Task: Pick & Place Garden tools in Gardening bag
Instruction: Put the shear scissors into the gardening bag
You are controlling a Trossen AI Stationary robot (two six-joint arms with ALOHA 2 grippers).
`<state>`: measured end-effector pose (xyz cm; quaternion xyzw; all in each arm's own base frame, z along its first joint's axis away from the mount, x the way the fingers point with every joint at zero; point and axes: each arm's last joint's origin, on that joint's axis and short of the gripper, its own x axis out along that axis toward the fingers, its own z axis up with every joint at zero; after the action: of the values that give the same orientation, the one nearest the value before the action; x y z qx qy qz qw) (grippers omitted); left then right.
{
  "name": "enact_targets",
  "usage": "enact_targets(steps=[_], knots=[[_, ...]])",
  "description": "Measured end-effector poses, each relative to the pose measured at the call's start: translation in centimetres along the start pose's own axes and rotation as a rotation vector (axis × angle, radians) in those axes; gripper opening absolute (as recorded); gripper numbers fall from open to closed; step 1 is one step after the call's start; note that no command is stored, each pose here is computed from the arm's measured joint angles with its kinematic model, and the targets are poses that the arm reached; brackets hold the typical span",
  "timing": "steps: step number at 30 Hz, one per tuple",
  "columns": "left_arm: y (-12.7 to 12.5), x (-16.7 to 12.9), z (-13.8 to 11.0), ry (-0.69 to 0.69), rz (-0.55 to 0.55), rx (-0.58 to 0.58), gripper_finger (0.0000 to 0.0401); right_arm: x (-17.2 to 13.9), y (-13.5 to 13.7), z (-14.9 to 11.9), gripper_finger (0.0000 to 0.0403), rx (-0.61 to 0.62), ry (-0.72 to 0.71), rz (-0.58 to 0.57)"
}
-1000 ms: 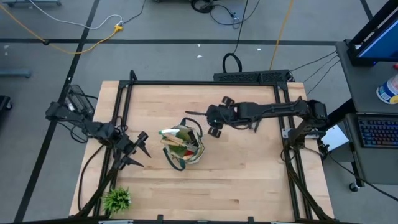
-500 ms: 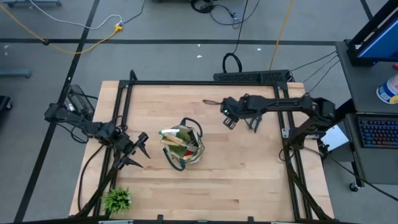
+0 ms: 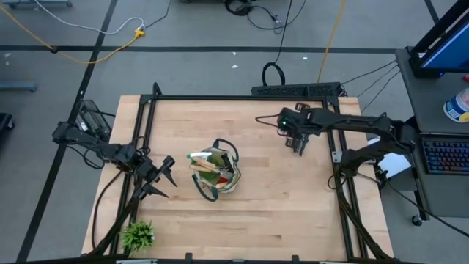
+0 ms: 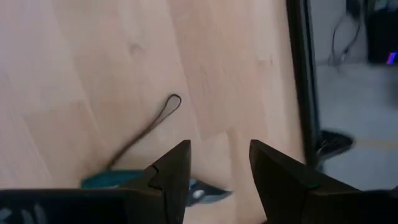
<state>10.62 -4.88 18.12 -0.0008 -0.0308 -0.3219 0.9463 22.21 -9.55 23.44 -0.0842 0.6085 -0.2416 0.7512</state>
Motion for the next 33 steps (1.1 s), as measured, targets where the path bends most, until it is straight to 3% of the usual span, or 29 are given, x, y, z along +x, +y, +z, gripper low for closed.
enact_targets(steps=[8, 14, 21, 33], knots=[[0.0, 0.0, 0.0, 0.003, 0.000, 0.041, 0.0216, -0.4, -0.2, 0.0, 0.0151, -0.404, -0.031, -0.015], [0.0, 0.0, -0.1, 0.010, 0.000, 0.040, 0.0216, -0.5, -0.3, 0.7, 0.0150, -0.591, -0.095, -0.049], [0.0, 0.0, -0.1, 0.014, 0.000, 0.038, 0.0216, -0.5, -0.3, 0.9, 0.0146, -0.716, -0.111, -0.058], [0.0, 0.0, -0.2, 0.021, 0.000, 0.034, 0.0216, -0.2, 0.7, -0.6, 0.0145, -0.838, -0.090, 0.173]])
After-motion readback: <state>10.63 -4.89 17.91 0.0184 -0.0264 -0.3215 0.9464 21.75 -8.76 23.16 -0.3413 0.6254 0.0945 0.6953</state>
